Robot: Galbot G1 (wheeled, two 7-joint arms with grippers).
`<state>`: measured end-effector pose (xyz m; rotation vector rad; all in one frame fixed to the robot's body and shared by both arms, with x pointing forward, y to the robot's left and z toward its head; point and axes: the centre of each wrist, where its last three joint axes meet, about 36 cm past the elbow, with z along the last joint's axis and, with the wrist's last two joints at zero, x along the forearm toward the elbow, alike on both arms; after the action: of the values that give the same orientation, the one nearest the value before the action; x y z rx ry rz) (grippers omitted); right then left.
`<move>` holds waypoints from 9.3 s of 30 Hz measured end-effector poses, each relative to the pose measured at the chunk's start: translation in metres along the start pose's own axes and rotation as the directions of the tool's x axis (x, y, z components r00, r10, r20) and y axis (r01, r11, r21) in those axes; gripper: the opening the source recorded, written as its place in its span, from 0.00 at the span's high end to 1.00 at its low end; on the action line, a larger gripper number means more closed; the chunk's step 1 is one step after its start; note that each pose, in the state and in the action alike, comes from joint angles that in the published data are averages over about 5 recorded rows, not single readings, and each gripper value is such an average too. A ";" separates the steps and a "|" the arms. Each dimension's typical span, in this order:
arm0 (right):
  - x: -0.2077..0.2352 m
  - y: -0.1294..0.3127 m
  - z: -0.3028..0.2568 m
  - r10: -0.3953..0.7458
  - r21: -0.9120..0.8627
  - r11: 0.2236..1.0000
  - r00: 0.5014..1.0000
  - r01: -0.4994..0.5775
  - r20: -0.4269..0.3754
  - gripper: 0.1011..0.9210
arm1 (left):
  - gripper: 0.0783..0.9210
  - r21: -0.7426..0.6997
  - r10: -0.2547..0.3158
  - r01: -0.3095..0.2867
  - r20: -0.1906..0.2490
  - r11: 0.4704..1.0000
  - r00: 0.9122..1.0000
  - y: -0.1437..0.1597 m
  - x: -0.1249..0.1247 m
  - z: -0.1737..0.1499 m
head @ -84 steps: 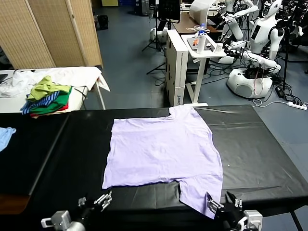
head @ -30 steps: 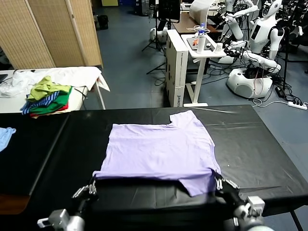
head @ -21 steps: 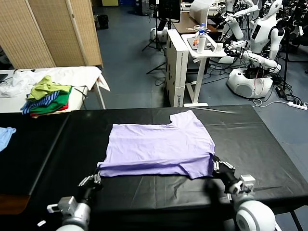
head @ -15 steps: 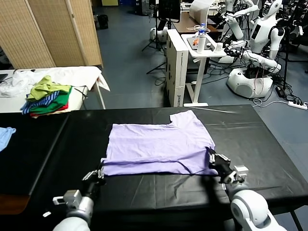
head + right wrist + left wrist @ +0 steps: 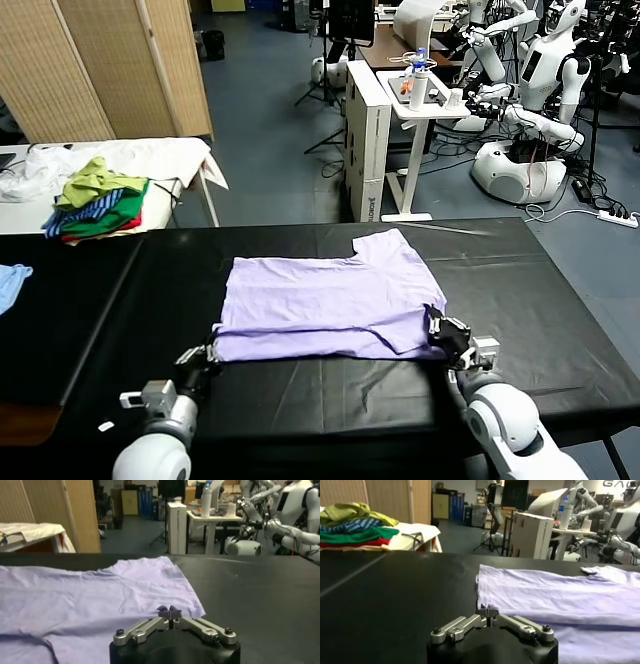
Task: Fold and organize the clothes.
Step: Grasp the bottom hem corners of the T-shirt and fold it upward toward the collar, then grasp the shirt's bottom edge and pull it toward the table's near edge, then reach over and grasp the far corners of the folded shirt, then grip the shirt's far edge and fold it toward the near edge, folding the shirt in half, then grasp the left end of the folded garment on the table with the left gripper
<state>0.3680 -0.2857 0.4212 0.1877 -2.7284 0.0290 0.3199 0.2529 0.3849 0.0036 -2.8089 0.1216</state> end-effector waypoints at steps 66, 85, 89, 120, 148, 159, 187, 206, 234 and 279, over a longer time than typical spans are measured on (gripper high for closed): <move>0.117 0.009 0.009 -0.013 0.033 0.999 0.972 0.021 -0.235 0.95 | 0.92 -0.090 -0.100 0.086 -0.166 0.992 0.981 0.005 0.119 0.016; 0.133 0.011 -0.041 -0.050 0.010 0.999 0.993 0.052 -0.109 0.02 | 0.03 -0.083 -0.162 0.147 -0.220 0.986 0.962 -0.003 0.144 -0.018; 0.098 -0.001 -0.054 -0.042 0.015 0.999 0.998 0.043 -0.046 0.02 | 0.02 -0.037 -0.158 0.153 -0.194 0.988 0.968 -0.001 0.136 -0.038; -0.159 0.007 -0.120 -0.057 0.002 0.998 0.978 0.059 -0.200 0.02 | 0.02 0.026 -0.003 0.008 -0.208 1.000 0.978 0.055 -0.108 -0.108; -0.186 0.024 -0.114 -0.056 0.008 0.998 0.969 0.059 -0.242 0.34 | 0.29 0.050 0.028 -0.014 -0.273 0.999 0.962 0.061 -0.123 -0.098; -0.185 0.022 -0.107 -0.063 0.005 0.998 0.966 0.066 -0.251 0.94 | 0.77 0.050 0.025 -0.012 -0.269 0.999 0.963 0.060 -0.127 -0.094; -0.124 -0.012 -0.093 -0.102 -0.064 0.993 0.995 0.102 0.007 0.95 | 0.88 0.047 0.056 -0.049 -0.168 0.998 0.984 0.048 -0.088 -0.105; -0.024 -0.016 -0.073 -0.096 0.013 0.995 0.994 0.097 -0.057 0.95 | 0.88 0.057 0.074 -0.068 -0.115 0.996 0.991 0.028 -0.007 -0.099; 0.015 0.001 -0.030 -0.074 0.094 0.990 0.962 0.102 -0.263 0.95 | 0.88 0.042 -0.015 0.023 -0.202 0.999 0.979 0.020 0.053 -0.044; -0.022 0.002 -0.019 0.063 -0.158 0.984 0.991 -0.082 -0.120 0.04 | 0.02 0.099 -0.072 0.084 -0.117 0.992 0.990 0.031 0.021 -0.059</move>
<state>0.3955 -0.2795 0.4302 0.0379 -2.6068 -0.1577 0.3189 0.2889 0.4450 0.1268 -2.6815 0.2410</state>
